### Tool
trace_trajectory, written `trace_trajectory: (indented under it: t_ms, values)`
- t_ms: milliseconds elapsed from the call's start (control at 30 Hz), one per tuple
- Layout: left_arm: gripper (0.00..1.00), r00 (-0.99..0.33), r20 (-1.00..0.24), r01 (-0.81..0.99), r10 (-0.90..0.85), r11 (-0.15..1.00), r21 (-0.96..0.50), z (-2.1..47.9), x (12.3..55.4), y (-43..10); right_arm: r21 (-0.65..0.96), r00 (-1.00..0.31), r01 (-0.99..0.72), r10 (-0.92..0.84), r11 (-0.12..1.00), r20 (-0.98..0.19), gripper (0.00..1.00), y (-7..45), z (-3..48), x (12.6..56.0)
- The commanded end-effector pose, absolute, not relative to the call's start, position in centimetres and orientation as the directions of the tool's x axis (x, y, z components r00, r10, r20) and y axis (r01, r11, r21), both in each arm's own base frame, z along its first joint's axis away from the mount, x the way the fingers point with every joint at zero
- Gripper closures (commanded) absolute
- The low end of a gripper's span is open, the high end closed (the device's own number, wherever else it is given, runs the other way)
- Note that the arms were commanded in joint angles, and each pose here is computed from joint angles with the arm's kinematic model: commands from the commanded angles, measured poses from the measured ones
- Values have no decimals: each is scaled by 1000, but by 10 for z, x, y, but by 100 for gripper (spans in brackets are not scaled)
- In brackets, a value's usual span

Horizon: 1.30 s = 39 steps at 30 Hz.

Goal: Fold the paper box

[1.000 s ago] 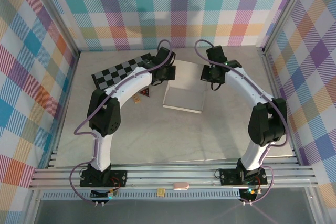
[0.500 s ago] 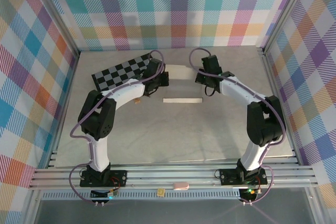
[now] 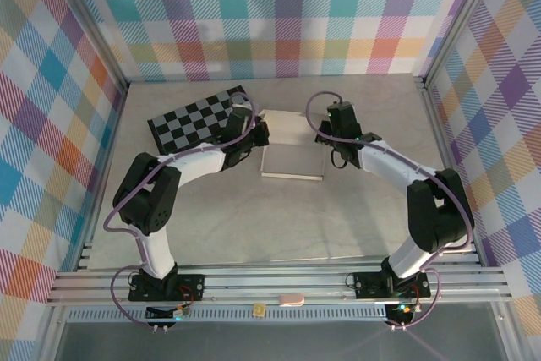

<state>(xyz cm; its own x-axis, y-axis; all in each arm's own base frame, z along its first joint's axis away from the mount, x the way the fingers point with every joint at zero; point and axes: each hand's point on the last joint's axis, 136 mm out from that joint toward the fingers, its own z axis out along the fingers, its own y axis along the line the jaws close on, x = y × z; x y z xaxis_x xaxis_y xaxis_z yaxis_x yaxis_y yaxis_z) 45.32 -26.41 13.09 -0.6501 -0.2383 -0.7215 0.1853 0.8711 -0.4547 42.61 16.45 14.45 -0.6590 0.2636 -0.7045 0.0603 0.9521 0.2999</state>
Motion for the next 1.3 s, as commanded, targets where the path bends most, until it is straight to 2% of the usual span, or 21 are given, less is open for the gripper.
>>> trace_trajectory:
  t_ms: [0,333,600,867,1133,1200,1267]
  values:
    - [100,-619,-733,258,-281,809,-528,160,444,-279,312,-663,46,262,949,-701,100,174,143,416]
    - [100,-640,-690,197,-339,795,-573,143,427,-280,301,-659,46,255,953,-708,100,172,131,403]
    - [100,-604,-717,212,-349,797,-566,134,416,-288,293,-665,38,243,955,-707,100,172,115,388]
    - [100,-562,-751,254,-347,792,-556,118,407,-286,229,-653,-24,158,973,-741,100,169,113,385]
    - [100,-591,-757,203,-279,857,-474,100,408,-281,189,-688,33,159,981,-708,100,157,105,376]
    - [100,-598,-758,184,-262,875,-448,95,408,-278,198,-698,56,180,979,-693,96,154,107,372]
    - [100,-601,-759,175,-251,885,-431,93,407,-275,207,-704,83,204,975,-680,87,152,111,369]
